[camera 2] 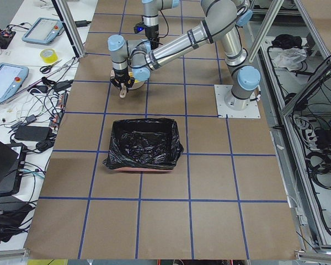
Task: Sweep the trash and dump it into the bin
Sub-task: 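Sweep the potato, sponge and pastry into the dustpan with the right gripper's brush, then lift the dustpan over the bag with the left gripper while the right returns the brush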
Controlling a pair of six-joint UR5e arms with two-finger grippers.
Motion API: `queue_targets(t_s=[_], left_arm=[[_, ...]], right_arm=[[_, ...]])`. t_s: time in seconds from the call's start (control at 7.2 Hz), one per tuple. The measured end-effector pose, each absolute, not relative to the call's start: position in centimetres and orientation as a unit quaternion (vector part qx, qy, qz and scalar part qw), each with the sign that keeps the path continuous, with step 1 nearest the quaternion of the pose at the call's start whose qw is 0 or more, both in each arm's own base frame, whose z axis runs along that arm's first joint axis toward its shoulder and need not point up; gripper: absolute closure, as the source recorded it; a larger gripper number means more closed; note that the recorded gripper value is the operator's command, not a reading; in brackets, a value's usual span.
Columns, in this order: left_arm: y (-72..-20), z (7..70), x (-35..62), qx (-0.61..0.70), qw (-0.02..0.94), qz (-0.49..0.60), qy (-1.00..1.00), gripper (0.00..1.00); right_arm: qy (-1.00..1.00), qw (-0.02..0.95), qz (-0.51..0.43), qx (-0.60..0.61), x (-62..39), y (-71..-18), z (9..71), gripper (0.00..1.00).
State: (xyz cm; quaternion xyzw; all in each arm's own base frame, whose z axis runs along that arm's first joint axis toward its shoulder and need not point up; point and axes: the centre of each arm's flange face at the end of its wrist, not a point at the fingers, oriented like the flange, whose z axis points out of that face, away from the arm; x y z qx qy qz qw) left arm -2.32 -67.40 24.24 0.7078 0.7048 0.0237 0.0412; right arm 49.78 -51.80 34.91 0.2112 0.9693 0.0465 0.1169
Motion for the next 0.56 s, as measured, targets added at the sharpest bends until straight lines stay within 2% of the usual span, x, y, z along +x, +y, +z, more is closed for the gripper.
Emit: queue_targets(t_s=[0.56], left_arm=[[-66.4, 27.0, 2.0, 0.700, -0.022, -0.050, 0.712, 1.00]], right_arm=[[0.982, 0.008, 0.022, 0.189, 37.0, -56.0, 34.6, 1.00]])
